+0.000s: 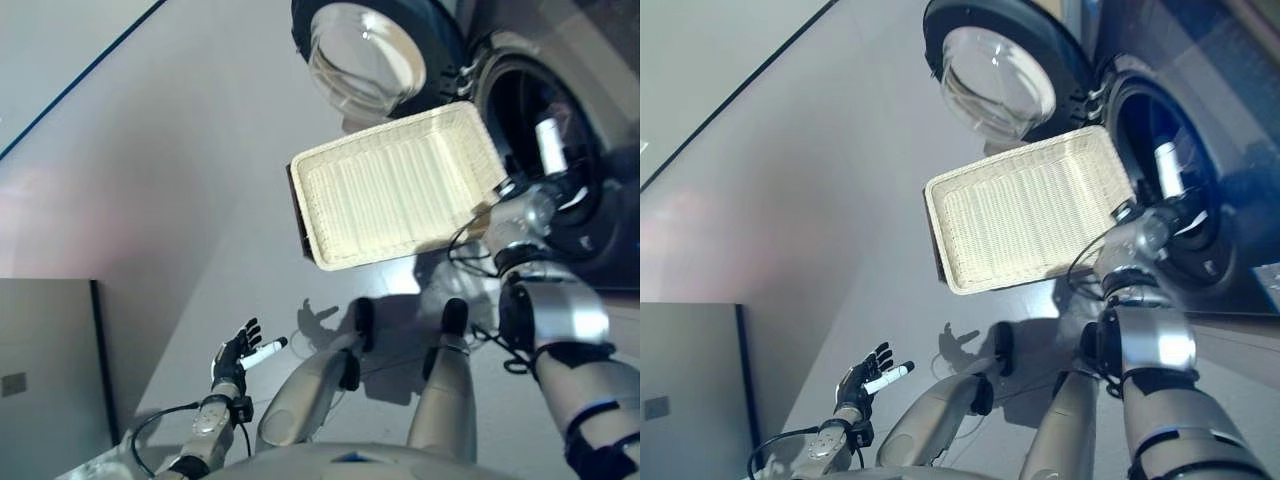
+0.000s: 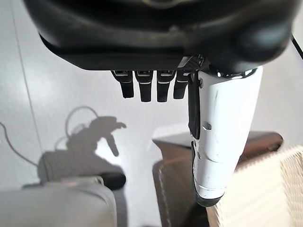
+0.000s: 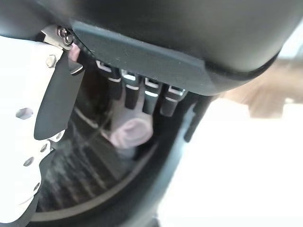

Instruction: Pick up the clothes and place them into the washing machine

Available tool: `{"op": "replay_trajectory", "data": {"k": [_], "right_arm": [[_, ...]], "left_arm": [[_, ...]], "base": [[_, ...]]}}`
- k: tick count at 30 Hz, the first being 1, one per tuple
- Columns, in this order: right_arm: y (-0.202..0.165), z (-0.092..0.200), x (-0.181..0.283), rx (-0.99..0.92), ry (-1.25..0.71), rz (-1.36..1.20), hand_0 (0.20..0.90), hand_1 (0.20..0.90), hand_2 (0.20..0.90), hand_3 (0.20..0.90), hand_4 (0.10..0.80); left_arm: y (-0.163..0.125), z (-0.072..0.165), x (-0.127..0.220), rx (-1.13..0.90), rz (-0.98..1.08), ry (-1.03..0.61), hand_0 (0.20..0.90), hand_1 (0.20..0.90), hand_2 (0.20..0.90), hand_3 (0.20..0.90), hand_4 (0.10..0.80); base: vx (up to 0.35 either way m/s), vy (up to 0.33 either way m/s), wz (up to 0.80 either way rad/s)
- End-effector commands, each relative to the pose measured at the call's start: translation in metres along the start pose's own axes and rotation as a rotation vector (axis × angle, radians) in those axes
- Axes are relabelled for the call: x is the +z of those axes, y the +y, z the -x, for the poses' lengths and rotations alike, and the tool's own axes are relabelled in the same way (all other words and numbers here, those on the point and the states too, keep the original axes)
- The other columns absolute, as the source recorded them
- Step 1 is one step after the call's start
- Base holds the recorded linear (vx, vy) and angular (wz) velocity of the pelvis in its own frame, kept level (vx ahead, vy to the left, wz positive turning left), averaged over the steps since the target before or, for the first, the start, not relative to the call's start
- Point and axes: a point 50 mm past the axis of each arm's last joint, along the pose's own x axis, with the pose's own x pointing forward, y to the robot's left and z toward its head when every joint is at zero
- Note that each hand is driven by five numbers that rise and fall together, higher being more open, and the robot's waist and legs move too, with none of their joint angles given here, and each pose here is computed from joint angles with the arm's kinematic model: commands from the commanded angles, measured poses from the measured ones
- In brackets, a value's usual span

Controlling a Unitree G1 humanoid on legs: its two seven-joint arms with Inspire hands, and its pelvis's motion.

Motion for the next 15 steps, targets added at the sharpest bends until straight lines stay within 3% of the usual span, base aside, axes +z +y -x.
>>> {"op": "replay_trajectory", "data": {"k": [1, 7, 9, 10, 15], "right_arm": [[-0.002, -0.002, 0.009, 0.119, -0.085, 0.155, 0.9, 0.9, 0.9, 0.9, 0.8], [-0.063, 0.015, -0.05, 0.118, 0.089, 0.361, 0.9, 0.9, 0.9, 0.9, 0.8], [-0.086, 0.027, -0.073, 0.123, 0.167, 0.409, 0.9, 0.9, 0.9, 0.9, 0.8], [-0.116, 0.038, -0.088, 0.104, 0.234, 0.483, 0.9, 0.9, 0.9, 0.9, 0.8], [-0.162, 0.066, -0.116, 0.152, 0.36, 0.76, 0.9, 0.9, 0.9, 0.9, 0.8]], "left_arm": [[0.011, 0.0, -0.004, 0.063, -0.003, 0.02, 0.9, 0.9, 0.9, 0.9, 0.8], [0.019, 0.008, -0.025, 0.058, -0.071, 0.134, 0.9, 0.9, 0.9, 0.9, 0.8], [0.024, 0.013, -0.034, 0.051, -0.125, 0.187, 0.9, 0.9, 0.9, 0.9, 0.8], [0.029, 0.017, -0.04, 0.061, -0.153, 0.221, 0.9, 0.9, 0.9, 0.9, 0.8], [0.045, 0.033, -0.062, 0.095, -0.13, 0.348, 0.9, 0.9, 0.9, 0.9, 0.8]], "base": [[0.051, -0.082, 0.04], [0.058, -0.095, 0.1], [0.107, -0.12, 0.13], [0.11, -0.108, 0.13], [0.08, -0.075, 0.05]]}}
